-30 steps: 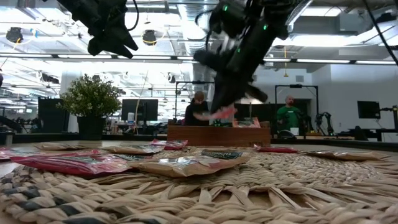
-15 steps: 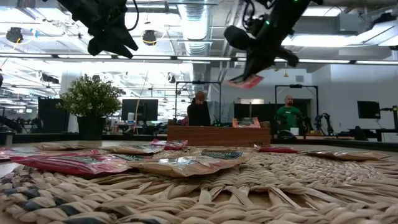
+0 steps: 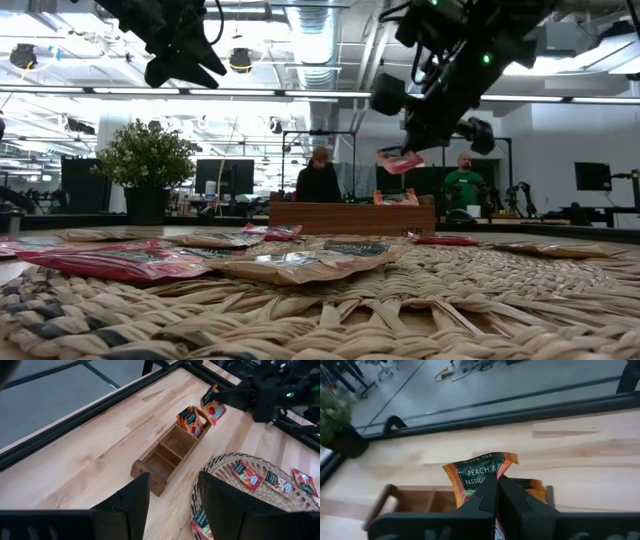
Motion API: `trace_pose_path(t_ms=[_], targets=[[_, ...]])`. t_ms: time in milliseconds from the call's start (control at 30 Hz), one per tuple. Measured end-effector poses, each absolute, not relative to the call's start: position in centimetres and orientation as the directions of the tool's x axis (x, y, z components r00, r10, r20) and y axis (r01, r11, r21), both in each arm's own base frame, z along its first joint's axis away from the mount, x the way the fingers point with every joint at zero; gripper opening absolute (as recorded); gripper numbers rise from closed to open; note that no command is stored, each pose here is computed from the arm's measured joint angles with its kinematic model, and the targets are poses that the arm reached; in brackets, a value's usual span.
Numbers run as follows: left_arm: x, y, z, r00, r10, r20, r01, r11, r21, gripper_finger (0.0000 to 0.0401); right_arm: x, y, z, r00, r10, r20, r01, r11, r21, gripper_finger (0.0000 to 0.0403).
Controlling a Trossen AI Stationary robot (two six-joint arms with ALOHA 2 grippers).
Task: Pick & Place Tea
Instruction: Put the orange tea bag to the right of the wooden organizer
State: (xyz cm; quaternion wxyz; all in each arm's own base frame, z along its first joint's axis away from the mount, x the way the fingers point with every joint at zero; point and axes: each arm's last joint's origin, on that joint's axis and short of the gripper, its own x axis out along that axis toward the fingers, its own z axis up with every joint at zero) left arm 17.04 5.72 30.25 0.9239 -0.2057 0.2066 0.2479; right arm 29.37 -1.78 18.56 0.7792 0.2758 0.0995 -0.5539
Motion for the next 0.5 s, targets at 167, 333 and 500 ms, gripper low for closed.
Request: trace_pose_path(t_ms=[167, 333, 500], targets=[[17.1, 5.7, 30.2, 0.797, 0.360, -0.484, -0.533, 0.797, -0.284, 0.0161, 29.0, -2.3, 16.3, 0.349, -0.839, -0.418, 0.916, 0.211, 0.340, 0.0000], [17.1, 5.6, 30.3, 0.804, 0.346, -0.483, -0.521, 0.802, -0.292, 0.0161, 29.6, -2.7, 14.9, 0.343, -0.846, -0.409, 0.921, 0.217, 0.324, 0.0000], [17.1, 5.6, 30.3, 0.807, 0.345, -0.480, -0.518, 0.803, -0.294, 0.0161, 31.1, -2.6, 13.9, 0.399, -0.829, -0.390, 0.903, 0.283, 0.322, 0.0000]])
